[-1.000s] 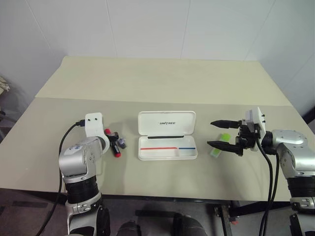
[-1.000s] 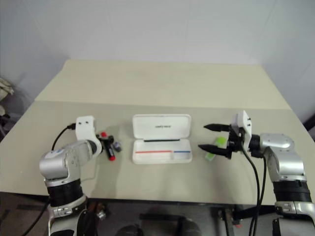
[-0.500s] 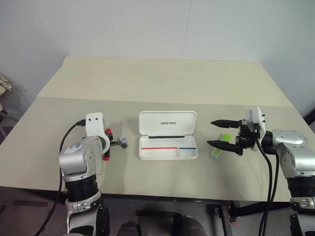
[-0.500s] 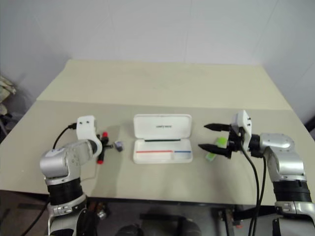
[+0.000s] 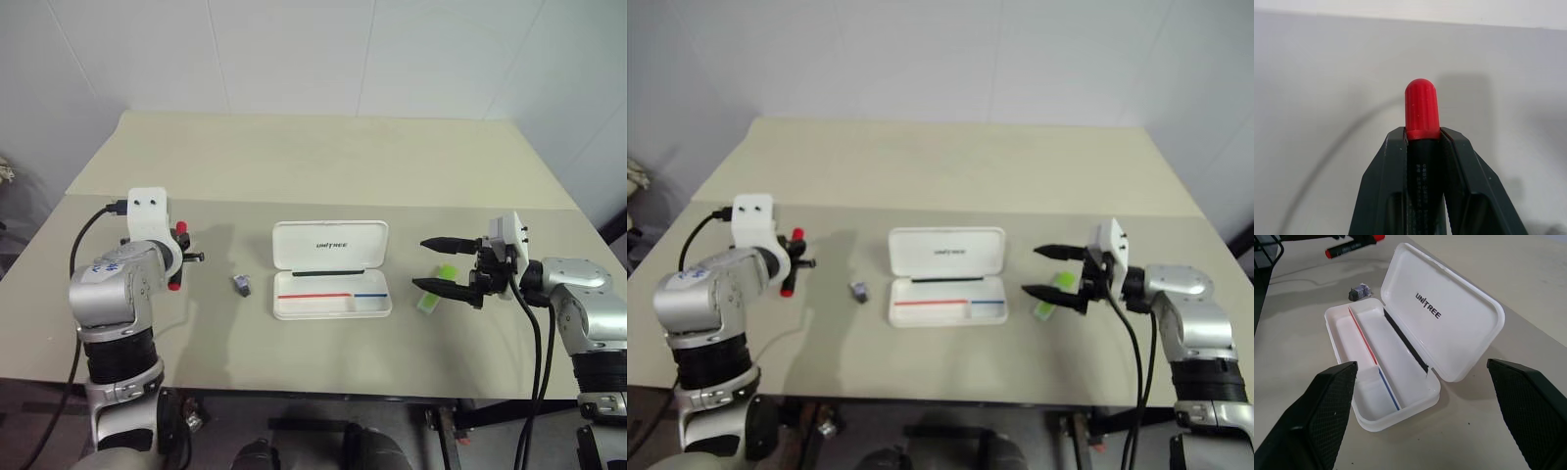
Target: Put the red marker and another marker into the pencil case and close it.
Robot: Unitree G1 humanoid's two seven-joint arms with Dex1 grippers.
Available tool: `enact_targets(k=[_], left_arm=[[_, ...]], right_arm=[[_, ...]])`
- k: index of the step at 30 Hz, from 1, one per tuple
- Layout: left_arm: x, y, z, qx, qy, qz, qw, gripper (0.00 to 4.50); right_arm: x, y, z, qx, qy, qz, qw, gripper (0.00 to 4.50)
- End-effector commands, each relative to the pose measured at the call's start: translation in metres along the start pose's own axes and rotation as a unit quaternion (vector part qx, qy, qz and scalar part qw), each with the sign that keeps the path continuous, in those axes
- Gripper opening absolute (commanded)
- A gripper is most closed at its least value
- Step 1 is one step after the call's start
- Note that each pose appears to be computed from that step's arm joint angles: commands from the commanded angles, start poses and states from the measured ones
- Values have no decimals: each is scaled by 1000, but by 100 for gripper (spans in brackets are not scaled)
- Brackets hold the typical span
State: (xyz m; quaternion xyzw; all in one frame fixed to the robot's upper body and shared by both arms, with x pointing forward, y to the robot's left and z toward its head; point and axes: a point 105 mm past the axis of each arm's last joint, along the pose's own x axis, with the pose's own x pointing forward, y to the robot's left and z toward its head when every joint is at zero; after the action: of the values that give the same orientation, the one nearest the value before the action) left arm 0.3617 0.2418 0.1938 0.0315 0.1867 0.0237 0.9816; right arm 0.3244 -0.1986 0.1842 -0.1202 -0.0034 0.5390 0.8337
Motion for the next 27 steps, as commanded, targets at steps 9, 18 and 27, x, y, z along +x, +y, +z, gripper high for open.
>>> enact_targets(k=[9, 18, 27], left_arm=[[-39, -72, 64, 249, -157, -274, 916, 58], [-44, -154, 55, 339, -145, -455, 811, 58], [-27, -205, 38, 352, -94, -529, 766, 58]], right_arm=[[-13, -2, 21, -29, -11, -22, 999, 450], [-21, 0, 21, -32, -14, -45, 998, 450], [-36, 22, 28, -31, -31, -38, 998, 450]])
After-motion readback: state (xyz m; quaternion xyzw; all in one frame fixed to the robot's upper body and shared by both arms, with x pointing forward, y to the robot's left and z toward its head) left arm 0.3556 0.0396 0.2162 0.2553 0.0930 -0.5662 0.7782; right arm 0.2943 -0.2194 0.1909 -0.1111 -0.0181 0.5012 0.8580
